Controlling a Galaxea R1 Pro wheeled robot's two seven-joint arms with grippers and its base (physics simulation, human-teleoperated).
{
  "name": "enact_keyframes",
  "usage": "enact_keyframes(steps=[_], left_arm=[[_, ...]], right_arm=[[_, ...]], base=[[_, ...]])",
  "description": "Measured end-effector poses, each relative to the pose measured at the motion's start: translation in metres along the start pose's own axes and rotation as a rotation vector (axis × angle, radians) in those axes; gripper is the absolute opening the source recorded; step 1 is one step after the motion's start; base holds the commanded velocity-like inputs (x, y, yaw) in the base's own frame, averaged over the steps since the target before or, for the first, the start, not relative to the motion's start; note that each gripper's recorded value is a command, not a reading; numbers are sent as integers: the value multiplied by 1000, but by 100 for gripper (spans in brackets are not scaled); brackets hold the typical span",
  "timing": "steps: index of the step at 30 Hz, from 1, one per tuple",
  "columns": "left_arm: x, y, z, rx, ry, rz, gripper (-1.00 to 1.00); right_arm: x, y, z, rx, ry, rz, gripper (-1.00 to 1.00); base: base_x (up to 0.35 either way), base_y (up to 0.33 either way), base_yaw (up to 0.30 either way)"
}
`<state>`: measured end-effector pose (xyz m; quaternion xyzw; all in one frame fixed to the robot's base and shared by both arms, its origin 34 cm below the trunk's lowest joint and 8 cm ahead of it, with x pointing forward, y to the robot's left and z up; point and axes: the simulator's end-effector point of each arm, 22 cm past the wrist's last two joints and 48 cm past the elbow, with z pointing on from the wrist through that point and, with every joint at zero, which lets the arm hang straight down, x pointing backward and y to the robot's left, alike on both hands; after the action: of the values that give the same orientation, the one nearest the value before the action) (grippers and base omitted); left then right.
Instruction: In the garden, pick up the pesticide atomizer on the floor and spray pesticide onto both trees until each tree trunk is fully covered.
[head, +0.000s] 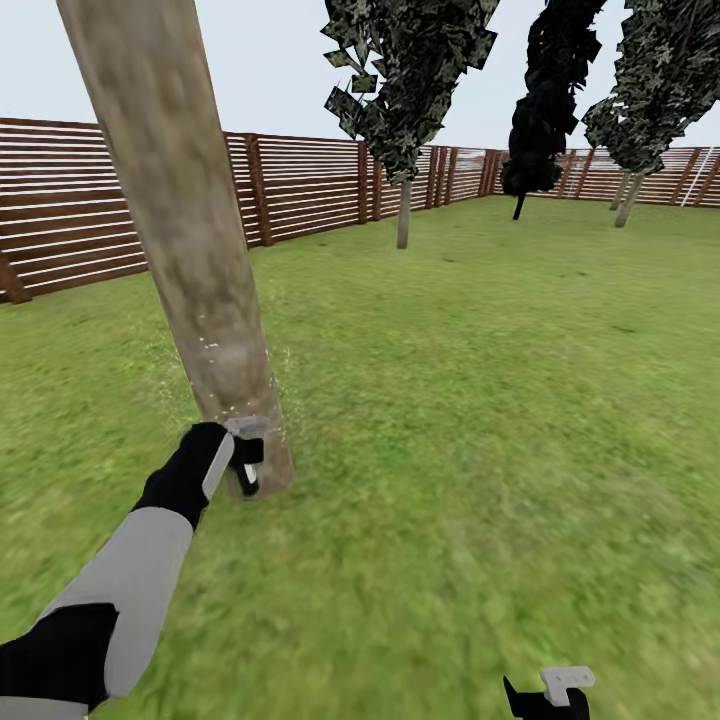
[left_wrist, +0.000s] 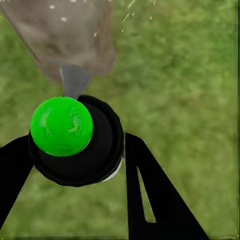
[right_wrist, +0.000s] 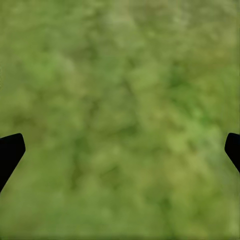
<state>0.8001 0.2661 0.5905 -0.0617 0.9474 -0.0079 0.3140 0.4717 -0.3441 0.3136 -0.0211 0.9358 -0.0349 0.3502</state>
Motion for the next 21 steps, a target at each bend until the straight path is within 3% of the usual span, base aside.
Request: enact_keyframes(steps=[2, 3, 5, 6, 9, 11, 14, 17, 21], left_arm=[[-10, 7, -4, -13, -3, 3, -100], [-14, 24, -5, -39, -6, -1, -100], [-18, 82, -9, -98, -7, -63, -100], [-13, 75, -9, -71, 19, -87, -100], [-23, 37, -13, -16, 24, -83, -100], [-39, -15, -22, 59, 17, -74, -100], [-45, -47, -28, 80, 15, -24, -100], [-64, -36, -37, 42, -24, -11, -100], [-81, 19, -50, -89, -55, -27, -100]], right_arm=[[0, 0, 0, 0, 0, 0, 100], [0, 0, 0, 0, 0, 0, 100], [0, 0, 0, 0, 0, 0, 100], [0, 0, 0, 0, 0, 0, 100], [0, 0, 0, 0, 0, 0, 100], [0, 0, 0, 0, 0, 0, 100], [0, 0, 0, 0, 0, 0, 100], [0, 0, 0, 0, 0, 0, 100], [0, 0, 0, 0, 0, 0, 100]], base=[[0, 0, 0], [0, 0, 0], [0, 0, 0], [0, 0, 0], [0, 0, 0], [0, 0, 0], [0, 0, 0], [0, 0, 0], [0, 0, 0]])
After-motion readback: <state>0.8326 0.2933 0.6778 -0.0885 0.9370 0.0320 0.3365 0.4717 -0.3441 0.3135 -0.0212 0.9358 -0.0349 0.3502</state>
